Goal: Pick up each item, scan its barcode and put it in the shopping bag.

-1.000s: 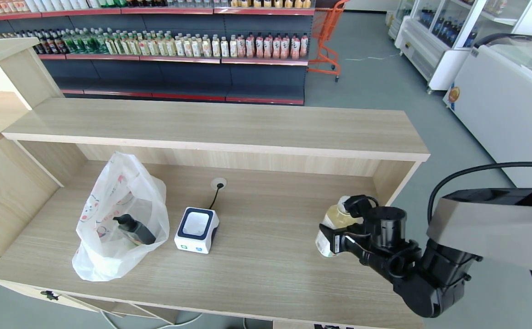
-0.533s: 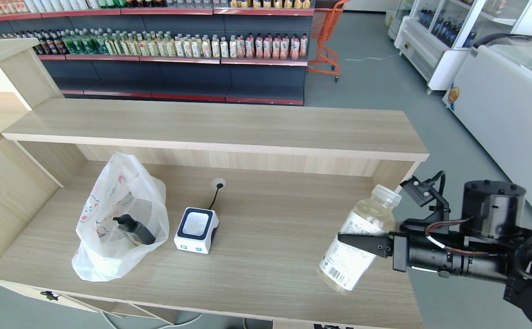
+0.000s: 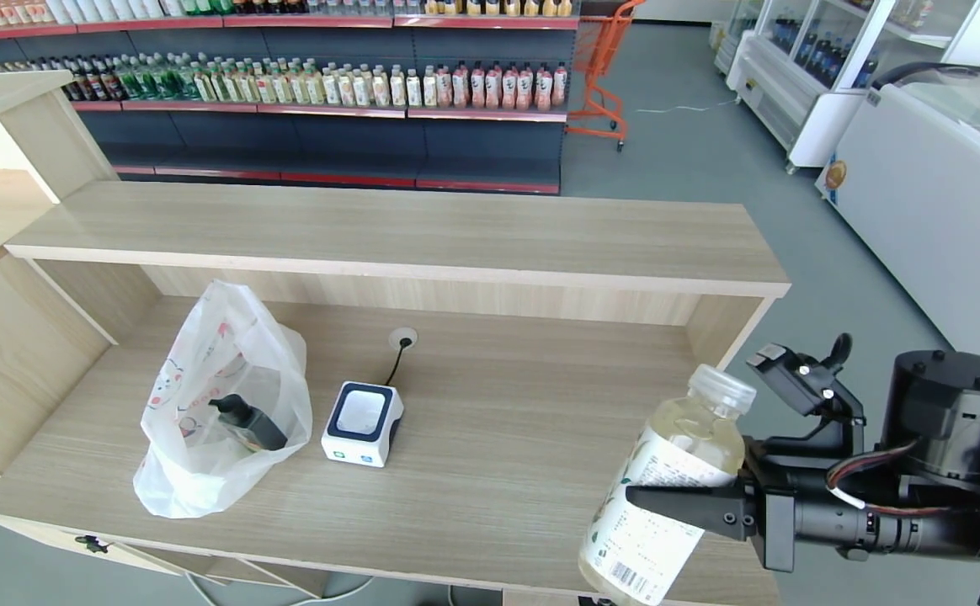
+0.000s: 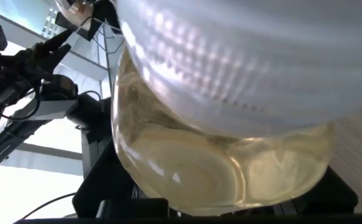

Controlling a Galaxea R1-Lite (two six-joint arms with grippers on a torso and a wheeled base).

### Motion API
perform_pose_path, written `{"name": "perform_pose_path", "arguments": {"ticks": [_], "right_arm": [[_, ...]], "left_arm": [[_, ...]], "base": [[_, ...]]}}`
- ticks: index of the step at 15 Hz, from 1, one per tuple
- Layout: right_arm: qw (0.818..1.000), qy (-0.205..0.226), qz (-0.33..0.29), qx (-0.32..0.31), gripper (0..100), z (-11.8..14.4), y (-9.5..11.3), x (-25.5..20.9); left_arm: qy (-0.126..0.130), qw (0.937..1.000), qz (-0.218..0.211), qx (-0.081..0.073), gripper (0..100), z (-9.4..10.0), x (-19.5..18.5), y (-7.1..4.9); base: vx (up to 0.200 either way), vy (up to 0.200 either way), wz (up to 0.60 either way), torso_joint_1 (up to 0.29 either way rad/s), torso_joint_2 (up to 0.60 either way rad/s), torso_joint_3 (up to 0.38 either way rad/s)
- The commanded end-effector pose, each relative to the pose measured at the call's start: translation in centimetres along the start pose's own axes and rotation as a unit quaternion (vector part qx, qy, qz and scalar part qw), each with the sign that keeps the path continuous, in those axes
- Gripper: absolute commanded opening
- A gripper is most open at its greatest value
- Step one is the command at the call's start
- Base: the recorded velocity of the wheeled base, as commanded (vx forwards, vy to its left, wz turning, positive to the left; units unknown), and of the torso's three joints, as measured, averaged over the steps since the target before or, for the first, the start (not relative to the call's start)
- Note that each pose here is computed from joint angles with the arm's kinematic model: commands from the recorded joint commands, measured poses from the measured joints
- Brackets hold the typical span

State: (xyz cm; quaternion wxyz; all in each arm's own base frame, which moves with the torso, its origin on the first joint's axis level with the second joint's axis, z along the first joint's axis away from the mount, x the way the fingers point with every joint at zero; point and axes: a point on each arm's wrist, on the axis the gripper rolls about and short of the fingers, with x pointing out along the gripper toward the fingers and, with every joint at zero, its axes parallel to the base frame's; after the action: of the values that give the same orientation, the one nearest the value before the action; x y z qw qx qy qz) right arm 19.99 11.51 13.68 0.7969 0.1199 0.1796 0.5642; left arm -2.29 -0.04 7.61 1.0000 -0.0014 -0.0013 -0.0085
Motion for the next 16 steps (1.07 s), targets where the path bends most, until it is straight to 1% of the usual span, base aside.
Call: {"name": "perform_pose_path", "arguments": {"ticks": [1,4,16], "right_arm": [[1.000,0.004,0.016,-0.006,0,0.02,0.53,0.55],[1.000,0.013,0.027,-0.007,0,-0.28,0.93,0.98],[1.000,0.010,0.028,-0.010,0,-0.12,1.11,0.89]], "left_arm": [[0.000,1.0000,0.000,0.000,100,0.00,0.00,0.00],[0.000,1.0000,0.000,0.000,100,0.00,0.00,0.00],[0.000,1.0000,0.000,0.000,100,0.00,0.00,0.00]], "base": [[0.000,0.000,0.00,0.000,0.00,0.000],[0.000,0.000,0.00,0.000,0.00,0.000],[0.000,0.000,0.00,0.000,0.00,0.000]]}}
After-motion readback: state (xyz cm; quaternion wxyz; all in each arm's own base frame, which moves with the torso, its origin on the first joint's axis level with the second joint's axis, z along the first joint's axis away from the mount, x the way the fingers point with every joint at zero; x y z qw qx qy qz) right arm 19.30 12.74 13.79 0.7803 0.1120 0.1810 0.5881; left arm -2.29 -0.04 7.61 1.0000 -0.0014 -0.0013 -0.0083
